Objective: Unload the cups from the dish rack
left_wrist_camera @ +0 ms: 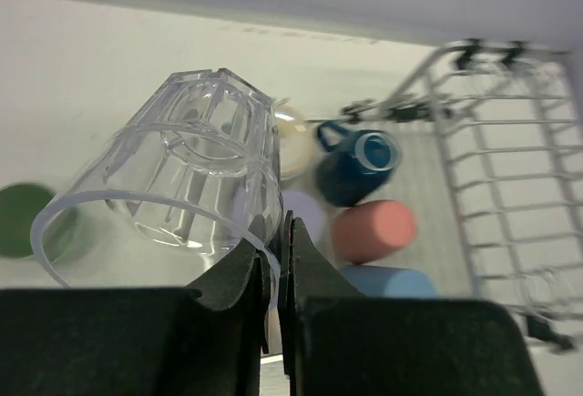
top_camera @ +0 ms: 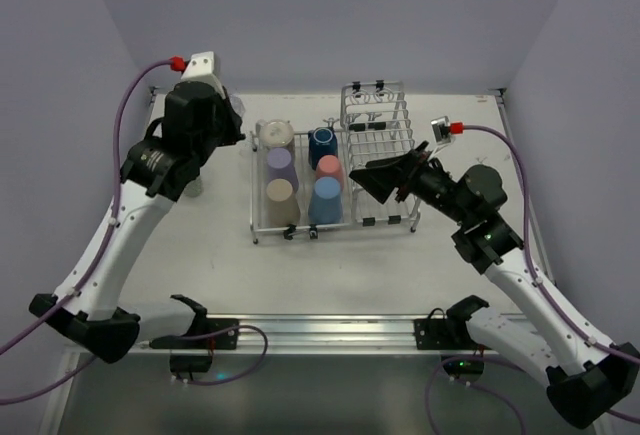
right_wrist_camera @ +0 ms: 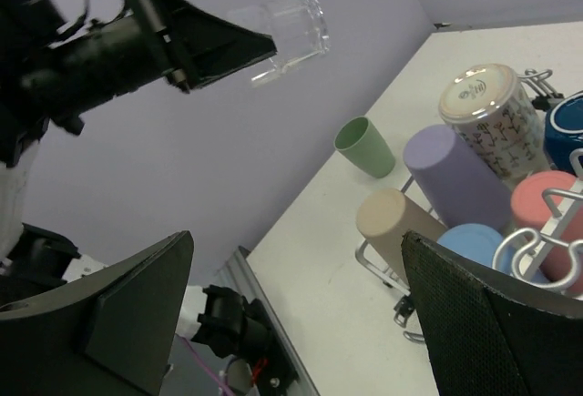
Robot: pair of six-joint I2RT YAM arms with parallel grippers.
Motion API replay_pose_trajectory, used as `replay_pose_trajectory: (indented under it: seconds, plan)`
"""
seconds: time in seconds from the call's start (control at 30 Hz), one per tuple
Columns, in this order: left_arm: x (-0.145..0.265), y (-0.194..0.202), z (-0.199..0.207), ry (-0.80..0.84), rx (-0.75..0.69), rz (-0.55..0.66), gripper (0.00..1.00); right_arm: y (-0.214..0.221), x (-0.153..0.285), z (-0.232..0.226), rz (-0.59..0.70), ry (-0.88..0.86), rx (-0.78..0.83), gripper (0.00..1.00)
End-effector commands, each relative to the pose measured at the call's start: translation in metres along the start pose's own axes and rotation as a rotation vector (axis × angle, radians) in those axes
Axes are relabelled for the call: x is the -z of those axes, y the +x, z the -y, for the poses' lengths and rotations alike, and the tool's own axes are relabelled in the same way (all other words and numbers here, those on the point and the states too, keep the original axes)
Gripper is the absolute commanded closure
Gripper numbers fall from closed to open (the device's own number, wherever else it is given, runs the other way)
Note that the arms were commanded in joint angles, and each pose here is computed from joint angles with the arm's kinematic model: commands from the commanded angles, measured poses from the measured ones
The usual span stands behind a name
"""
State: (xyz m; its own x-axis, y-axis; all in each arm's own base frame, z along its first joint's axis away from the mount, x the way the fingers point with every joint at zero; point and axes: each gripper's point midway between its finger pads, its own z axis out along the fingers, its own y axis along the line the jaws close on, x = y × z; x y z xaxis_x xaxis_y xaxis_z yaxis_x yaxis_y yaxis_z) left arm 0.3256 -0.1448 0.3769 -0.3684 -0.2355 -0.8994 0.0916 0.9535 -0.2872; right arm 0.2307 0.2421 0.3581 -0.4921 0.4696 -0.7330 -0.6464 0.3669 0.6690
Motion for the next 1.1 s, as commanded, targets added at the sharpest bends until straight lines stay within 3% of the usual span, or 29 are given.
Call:
replay_pose_trajectory:
  seconds: [0.0, 0.13, 0.47, 0.83, 1.07]
  plan:
    - [-0.018, 0.023, -0.052, -0.149, -0.085, -0.159, 1.0, -0.004, 0.01, -0.004, -0.019, 0.028, 0.101, 0.01]
    - [-0.056, 0.015, -0.084, -0.19, -0.041, -0.218, 1.0, -0.001, 0.016, -0.004, -0.035, 0.035, 0.13, 0.01]
    - [-0.151, 0.056, -0.136, -0.219, 0.067, -0.453, 1.0, 0.013, 0.018, 0.001, -0.087, 0.038, 0.137, 0.01]
    - [-0.174, 0.131, -0.166, -0.296, 0.057, -0.672, 1.0, 0.017, 0.016, -0.002, -0.093, 0.045, 0.154, 0.01]
    - [-0.179, 0.162, -0.169, -0.296, 0.037, -0.732, 1.0, 0.017, 0.014, -0.003, -0.088, 0.048, 0.162, 0.01]
